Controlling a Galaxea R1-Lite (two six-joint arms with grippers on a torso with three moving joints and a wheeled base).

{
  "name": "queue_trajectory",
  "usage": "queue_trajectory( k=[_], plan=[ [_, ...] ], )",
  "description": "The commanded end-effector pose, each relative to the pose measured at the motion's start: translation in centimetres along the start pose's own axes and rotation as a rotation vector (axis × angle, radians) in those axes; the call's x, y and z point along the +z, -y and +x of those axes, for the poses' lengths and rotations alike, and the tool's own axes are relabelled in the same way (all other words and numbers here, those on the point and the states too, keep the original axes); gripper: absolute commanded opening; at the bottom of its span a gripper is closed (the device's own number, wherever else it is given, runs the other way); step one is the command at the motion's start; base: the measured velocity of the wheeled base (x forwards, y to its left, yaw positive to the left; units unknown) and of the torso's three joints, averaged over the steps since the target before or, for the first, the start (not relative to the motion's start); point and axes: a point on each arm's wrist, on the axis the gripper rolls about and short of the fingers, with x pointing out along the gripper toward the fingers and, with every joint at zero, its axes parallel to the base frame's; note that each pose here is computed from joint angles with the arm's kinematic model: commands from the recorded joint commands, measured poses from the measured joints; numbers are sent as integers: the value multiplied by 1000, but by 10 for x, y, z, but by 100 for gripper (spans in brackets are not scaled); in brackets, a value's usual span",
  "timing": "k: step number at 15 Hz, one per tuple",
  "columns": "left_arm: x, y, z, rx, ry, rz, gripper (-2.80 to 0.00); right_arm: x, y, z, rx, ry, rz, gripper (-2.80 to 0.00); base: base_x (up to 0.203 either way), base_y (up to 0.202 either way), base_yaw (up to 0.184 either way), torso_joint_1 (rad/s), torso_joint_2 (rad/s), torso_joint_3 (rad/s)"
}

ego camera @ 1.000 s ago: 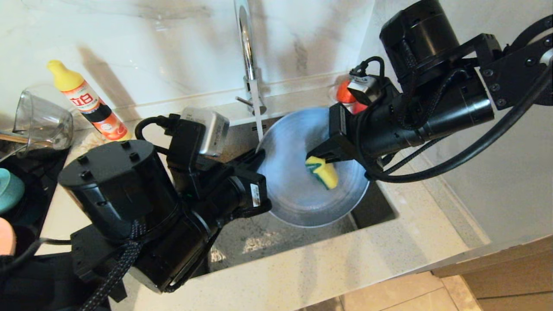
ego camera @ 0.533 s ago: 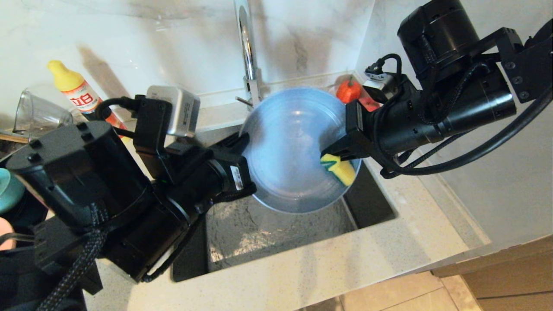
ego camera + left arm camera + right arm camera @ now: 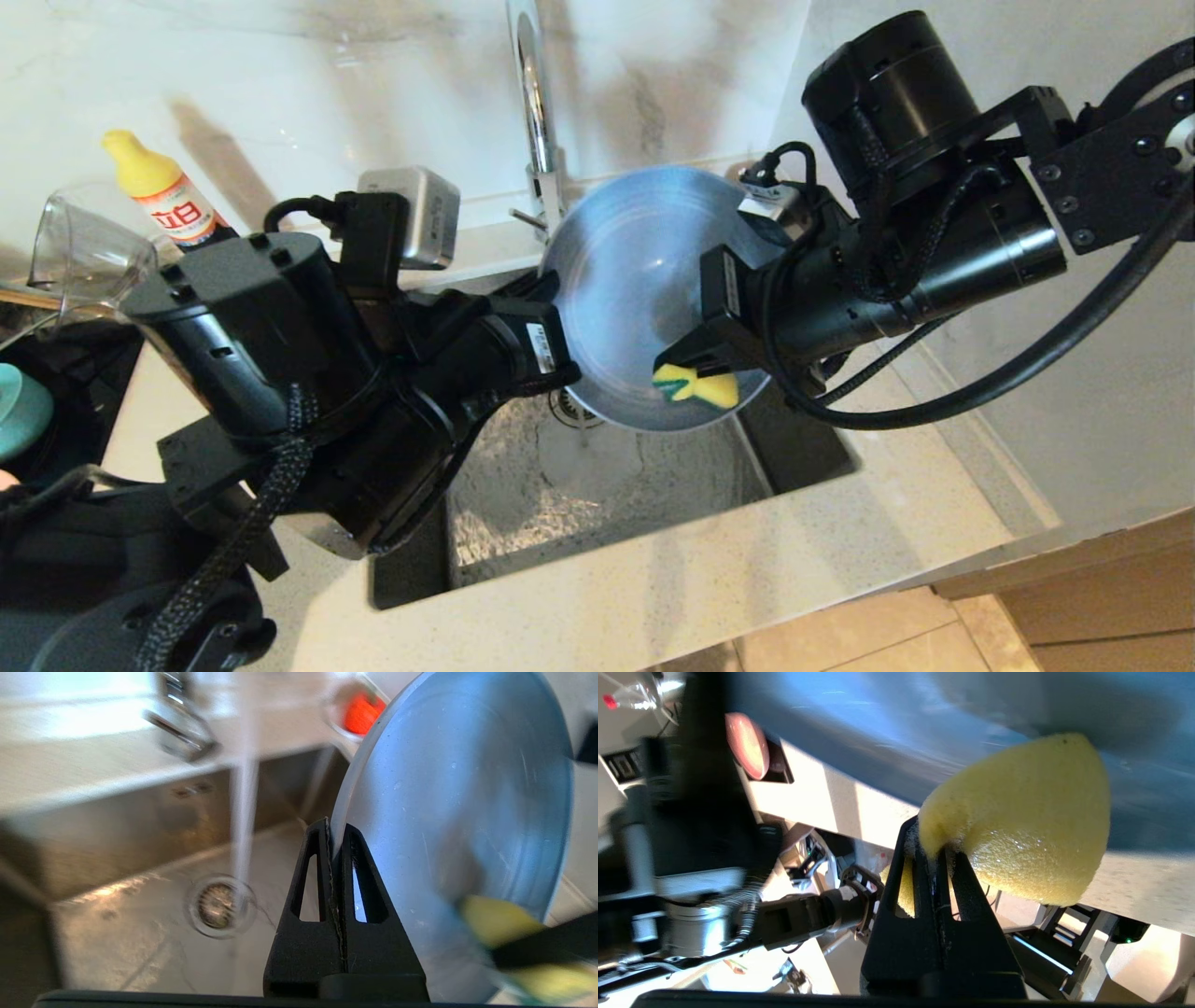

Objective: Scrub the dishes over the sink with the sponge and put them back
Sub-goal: Wipe the plate

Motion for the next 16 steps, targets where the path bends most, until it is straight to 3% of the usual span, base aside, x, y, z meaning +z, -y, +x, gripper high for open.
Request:
queue_trajectory(
  k=[1, 5, 13, 16],
  plan=[
    [-13, 11, -1, -33, -36, 3, -280, 0, -2, 13, 7, -12, -3, -280, 0, 0, 0, 0, 0, 0],
    [-35, 5, -24, -81, -125, 39, -280, 6, -2, 5, 25, 32, -12, -280, 0, 0, 0, 0, 0, 0],
    [-20, -6, -49, -94, -74, 12, -280, 24, 19, -19, -27, 103, 33, -280, 0, 0, 0, 0, 0, 0],
    [-5, -18, -45, -37, -23, 2, -280, 21, 24, -21, -51, 82, 55, -280, 0, 0, 0, 0, 0, 0]
  ],
)
